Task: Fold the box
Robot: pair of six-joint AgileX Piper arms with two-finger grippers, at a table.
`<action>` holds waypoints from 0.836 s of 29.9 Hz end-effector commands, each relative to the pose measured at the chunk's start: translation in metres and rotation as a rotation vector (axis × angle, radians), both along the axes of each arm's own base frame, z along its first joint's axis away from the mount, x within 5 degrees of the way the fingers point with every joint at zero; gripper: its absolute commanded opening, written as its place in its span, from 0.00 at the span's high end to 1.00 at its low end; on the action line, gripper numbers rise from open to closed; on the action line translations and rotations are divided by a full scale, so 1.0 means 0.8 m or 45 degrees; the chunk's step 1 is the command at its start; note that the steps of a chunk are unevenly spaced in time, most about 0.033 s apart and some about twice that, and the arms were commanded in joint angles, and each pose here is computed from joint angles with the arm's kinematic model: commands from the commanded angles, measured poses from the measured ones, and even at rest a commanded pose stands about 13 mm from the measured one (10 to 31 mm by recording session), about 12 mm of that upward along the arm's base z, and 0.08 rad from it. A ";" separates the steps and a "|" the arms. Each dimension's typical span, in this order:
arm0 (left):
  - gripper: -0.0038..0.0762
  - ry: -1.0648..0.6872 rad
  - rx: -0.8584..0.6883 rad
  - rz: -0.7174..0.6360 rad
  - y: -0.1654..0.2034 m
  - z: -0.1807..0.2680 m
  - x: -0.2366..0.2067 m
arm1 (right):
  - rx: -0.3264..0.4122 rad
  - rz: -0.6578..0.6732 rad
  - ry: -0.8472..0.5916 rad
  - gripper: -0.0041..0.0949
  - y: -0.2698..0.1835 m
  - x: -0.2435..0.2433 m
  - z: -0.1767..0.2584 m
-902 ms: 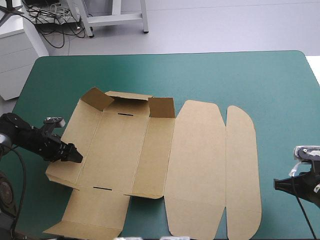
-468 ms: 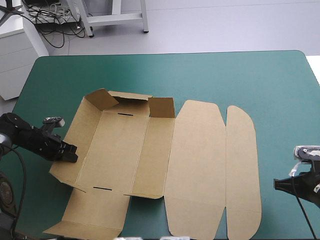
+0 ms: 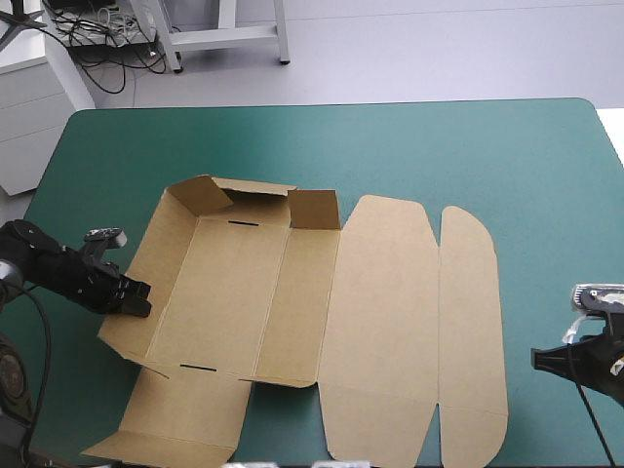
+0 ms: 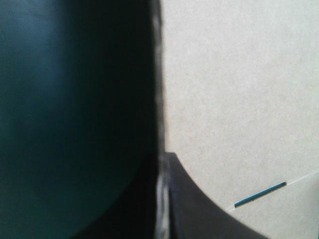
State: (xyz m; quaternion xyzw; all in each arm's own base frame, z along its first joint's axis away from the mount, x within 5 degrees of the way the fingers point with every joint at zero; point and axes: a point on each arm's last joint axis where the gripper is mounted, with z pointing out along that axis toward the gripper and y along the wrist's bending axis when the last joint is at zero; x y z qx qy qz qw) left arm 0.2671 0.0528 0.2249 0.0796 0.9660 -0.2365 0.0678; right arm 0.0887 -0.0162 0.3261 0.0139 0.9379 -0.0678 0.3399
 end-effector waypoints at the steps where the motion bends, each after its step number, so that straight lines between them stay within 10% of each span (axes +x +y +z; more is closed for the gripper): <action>1: 0.96 -0.034 0.045 -0.026 -0.001 0.013 -0.001 | -0.018 -0.009 -0.081 0.98 -0.002 0.005 0.011; 11: 0.96 -0.247 0.409 -0.379 -0.047 0.057 0.038 | -0.018 -0.009 -0.081 0.98 -0.002 0.005 0.011; 25: 0.96 -1.268 1.026 -0.970 -0.257 0.175 0.065 | -0.018 -0.009 -0.081 0.98 -0.002 0.005 0.011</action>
